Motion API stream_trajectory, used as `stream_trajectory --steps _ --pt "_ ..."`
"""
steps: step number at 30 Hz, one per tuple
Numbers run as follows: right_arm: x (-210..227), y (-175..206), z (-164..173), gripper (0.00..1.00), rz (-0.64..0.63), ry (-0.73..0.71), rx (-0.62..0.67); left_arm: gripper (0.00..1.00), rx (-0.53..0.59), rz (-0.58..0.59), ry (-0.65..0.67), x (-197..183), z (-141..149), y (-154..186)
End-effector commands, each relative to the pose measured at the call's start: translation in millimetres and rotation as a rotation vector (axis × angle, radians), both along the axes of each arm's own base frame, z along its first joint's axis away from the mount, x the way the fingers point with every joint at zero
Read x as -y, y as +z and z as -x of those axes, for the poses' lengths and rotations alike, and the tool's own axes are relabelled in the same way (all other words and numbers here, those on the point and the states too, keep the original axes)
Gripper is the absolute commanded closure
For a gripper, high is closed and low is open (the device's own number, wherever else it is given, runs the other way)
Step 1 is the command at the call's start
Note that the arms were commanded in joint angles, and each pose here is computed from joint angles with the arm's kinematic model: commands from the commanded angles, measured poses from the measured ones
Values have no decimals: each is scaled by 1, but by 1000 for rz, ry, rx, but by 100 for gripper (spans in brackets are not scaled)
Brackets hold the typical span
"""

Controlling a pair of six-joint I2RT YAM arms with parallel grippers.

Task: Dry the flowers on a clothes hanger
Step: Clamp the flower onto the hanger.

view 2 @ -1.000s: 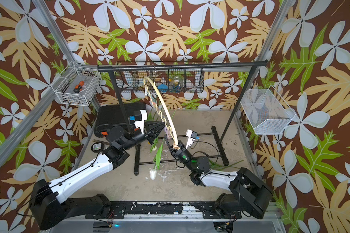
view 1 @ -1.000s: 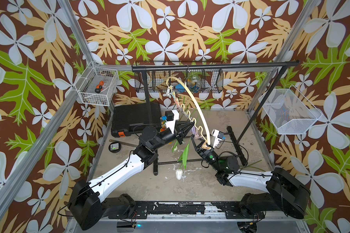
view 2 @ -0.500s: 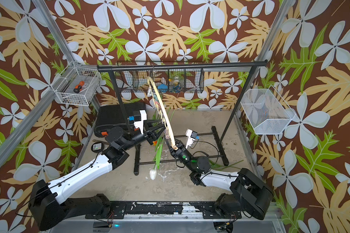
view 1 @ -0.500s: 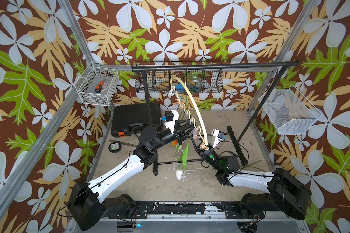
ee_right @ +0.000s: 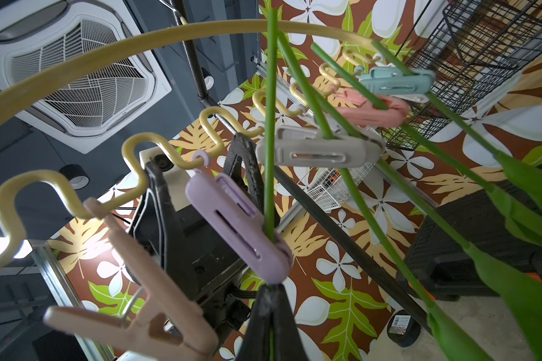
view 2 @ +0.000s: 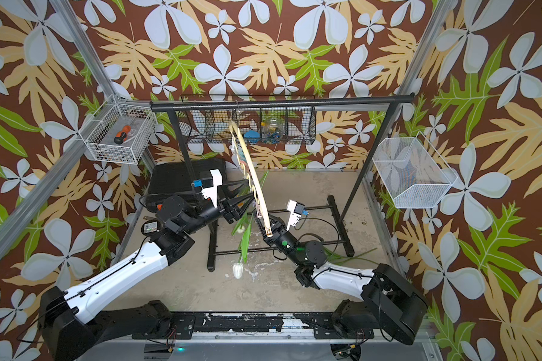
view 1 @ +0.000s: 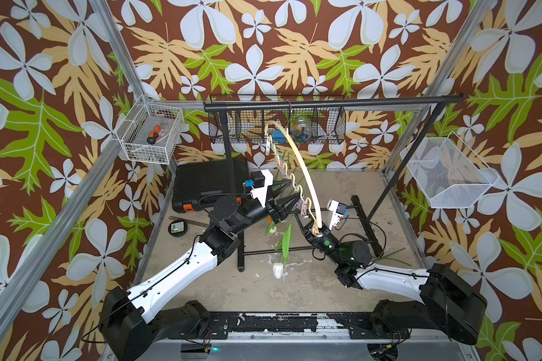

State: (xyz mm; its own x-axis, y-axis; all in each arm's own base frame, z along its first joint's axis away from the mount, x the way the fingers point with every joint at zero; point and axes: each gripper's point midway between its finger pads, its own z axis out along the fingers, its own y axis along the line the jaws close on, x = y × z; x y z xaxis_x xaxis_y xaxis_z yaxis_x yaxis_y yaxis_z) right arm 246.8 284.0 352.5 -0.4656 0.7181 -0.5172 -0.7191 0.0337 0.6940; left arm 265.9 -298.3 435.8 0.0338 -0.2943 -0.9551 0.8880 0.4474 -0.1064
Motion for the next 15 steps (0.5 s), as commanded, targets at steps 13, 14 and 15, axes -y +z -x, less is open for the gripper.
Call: stream_trajectory --steps 13,14,15 --pt "11 -27 -18 76 293 -195 -38 37 -7 -31 40 -10 4 -5" --pt "13 -28 -18 75 299 -200 -38 37 -11 -32 41 -10 4 -6" --pt "16 -30 -18 75 303 -206 -40 37 -11 -34 43 -11 4 -6"
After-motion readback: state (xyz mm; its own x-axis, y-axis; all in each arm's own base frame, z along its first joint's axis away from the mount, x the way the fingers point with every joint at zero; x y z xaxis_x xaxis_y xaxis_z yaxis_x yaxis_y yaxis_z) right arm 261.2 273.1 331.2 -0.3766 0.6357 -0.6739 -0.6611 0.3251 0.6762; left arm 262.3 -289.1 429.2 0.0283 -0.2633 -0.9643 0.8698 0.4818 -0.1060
